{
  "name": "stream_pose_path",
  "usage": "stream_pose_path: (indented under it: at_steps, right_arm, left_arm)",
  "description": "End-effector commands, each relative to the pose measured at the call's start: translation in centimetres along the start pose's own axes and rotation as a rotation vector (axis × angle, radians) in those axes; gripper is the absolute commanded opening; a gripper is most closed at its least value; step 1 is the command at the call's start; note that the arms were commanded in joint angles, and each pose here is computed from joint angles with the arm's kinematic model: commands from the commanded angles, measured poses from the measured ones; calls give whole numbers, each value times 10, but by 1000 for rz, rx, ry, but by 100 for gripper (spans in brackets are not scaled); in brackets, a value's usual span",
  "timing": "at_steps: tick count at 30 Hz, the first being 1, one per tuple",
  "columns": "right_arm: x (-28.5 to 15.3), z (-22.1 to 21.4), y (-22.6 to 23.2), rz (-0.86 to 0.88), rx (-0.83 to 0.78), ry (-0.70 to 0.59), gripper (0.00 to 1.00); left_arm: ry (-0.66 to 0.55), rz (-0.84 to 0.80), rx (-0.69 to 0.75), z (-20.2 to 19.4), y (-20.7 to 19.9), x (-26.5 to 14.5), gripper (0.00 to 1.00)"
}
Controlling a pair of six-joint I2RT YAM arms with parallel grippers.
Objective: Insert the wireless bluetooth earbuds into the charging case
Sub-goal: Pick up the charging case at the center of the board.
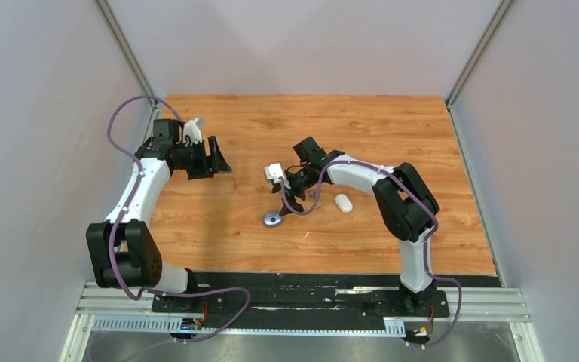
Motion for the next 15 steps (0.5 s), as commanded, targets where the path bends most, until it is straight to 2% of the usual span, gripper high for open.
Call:
stream_pose_path:
  at_steps: [1,9,13,15]
  right_arm:
    - [14,13,1,55,-80,-34,78]
    - [30,1,16,112,-23,5,76]
    - [38,-7,15,83,-24,33,69]
    - [40,-9,13,59,-31,44,61]
  left_arm:
    - [-69,-30,-7,9,-6,-10,79]
    - [-68,14,-62,10,-1,-9,78]
    - [-61,19,-99,9,1,-8,77]
    - [-57,26,-116,8,2,-8,77]
Point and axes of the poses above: each gripper's point midway between its finger pads, its own x axis out along the fingers, its own y axis along the line the jaws close on, z = x × y, the point moved 10 cm from there along -x, back along the fingers, and after that the axes turned 9 degrees about x, right-handed, at the moved point
